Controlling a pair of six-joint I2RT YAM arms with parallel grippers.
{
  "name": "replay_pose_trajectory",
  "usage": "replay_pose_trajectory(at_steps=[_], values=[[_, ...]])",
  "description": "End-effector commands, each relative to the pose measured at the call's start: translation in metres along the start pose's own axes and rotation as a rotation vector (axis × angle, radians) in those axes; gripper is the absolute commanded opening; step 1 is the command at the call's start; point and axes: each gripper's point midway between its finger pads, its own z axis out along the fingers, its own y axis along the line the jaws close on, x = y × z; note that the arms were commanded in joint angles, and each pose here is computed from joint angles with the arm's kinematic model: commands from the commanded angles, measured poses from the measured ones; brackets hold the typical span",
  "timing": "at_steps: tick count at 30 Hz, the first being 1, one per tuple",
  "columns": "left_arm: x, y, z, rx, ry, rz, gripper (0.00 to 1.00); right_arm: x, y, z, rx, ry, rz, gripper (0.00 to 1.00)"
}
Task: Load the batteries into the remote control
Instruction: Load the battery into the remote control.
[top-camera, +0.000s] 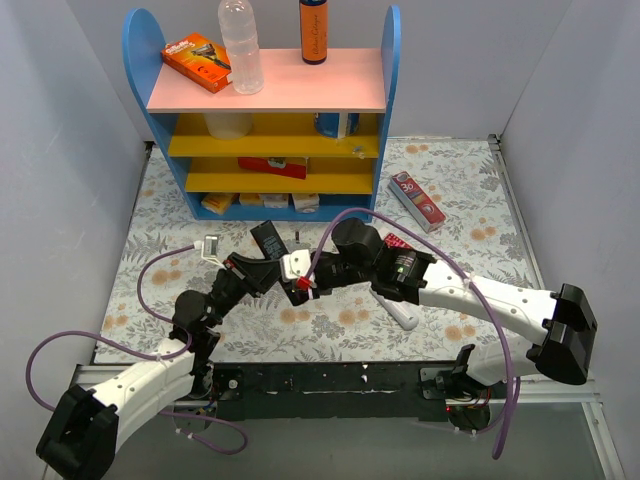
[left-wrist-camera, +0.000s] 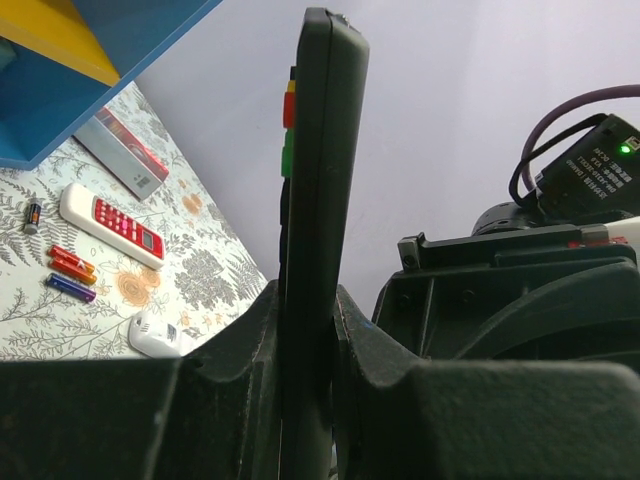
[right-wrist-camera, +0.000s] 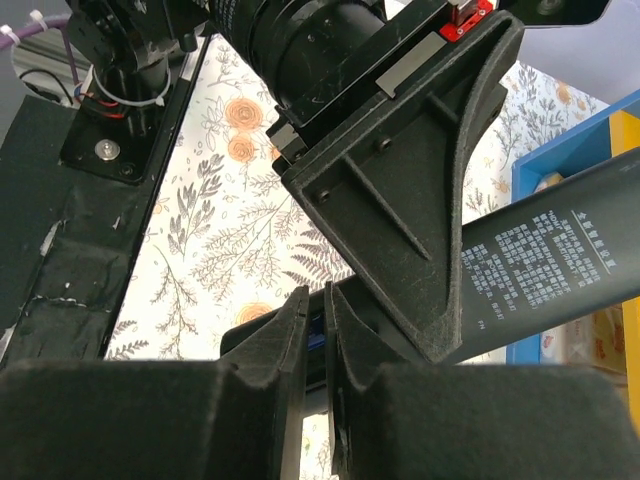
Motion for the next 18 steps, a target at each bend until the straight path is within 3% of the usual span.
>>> replay_pose_trajectory(at_steps=[1,6,18], values=[[-0.023,-0.043,0.001,0.158,-0.09,0.0,0.0,0.021,0.013,0.003,-0.034,0.016,0.091,0.16],[-0.029,-0.054,-0.004,0.202,-0.122,-0.002,0.0,0.038,0.018,0.003,-0.042,-0.004,0.183,0.1],[-0.045,-0.078,-0.015,0.297,-0.196,-0.066,0.0,0.081,0.026,0.003,0.019,-0.051,0.284,0.11]])
